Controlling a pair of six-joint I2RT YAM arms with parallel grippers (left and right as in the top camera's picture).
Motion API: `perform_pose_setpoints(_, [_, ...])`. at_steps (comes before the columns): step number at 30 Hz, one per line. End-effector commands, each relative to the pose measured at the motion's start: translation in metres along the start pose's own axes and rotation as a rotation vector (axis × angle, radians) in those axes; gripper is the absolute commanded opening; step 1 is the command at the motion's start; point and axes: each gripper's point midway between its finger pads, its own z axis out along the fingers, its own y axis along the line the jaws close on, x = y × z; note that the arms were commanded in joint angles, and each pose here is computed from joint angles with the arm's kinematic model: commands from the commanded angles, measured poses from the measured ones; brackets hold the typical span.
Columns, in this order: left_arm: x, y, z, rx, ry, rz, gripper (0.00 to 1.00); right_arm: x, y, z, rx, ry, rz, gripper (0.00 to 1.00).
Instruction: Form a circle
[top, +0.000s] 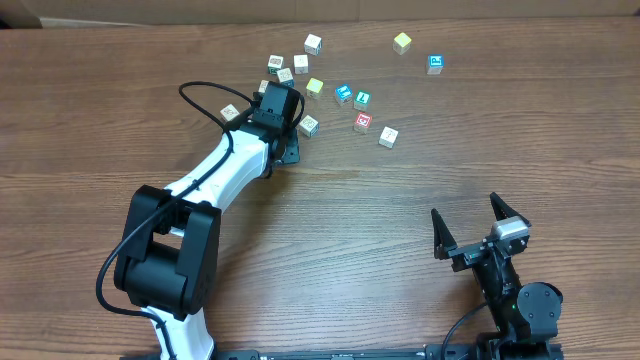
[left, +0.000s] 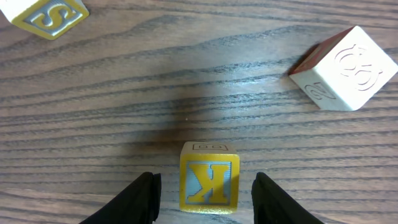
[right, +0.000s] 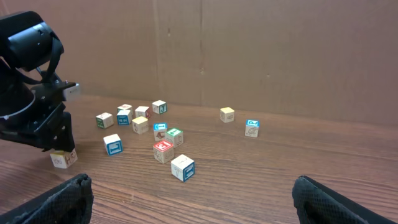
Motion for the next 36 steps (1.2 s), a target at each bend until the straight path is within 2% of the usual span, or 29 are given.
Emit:
perform_pose_setpoints(1, [0.009, 0.007, 0.008, -0.024, 0.016, -0.010, 0.45, 0.002, -0.001, 0.000, 0.003, -0.004, -0.005, 1.00])
perform_pose_setpoints(8, [0.009, 0.007, 0.008, -0.023, 0.015, -0.010, 0.44, 0.002, -0.001, 0.000, 0.004, -0.004, -0.005, 1.00])
perform_pose_setpoints(11, [0.009, 0.007, 0.008, -0.022, 0.013, -0.010, 0.33, 0.002, -0.001, 0.000, 0.004, -0.004, -0.005, 1.00])
perform_pose_setpoints(20, [0.007, 0.006, 0.009, -0.020, 0.006, -0.011, 0.27, 0.002, -0.001, 0.000, 0.004, -0.004, -0.005, 1.00])
perform_pose_setpoints(24, [-0.004, 0.002, 0.008, -0.001, -0.039, 0.000, 0.17, 0.002, -0.001, 0.000, 0.004, -0.004, -0.005, 1.00])
perform_pose_setpoints(30, [-0.034, -0.007, 0.003, 0.039, -0.140, -0.007, 0.21, 0.002, -0.001, 0.000, 0.004, -0.004, -0.005, 1.00])
perform_pose_setpoints(36, [-0.045, -0.011, 0.001, 0.057, -0.185, -0.015, 0.21, 0.002, -0.001, 0.000, 0.004, -0.004, -0.005, 1.00])
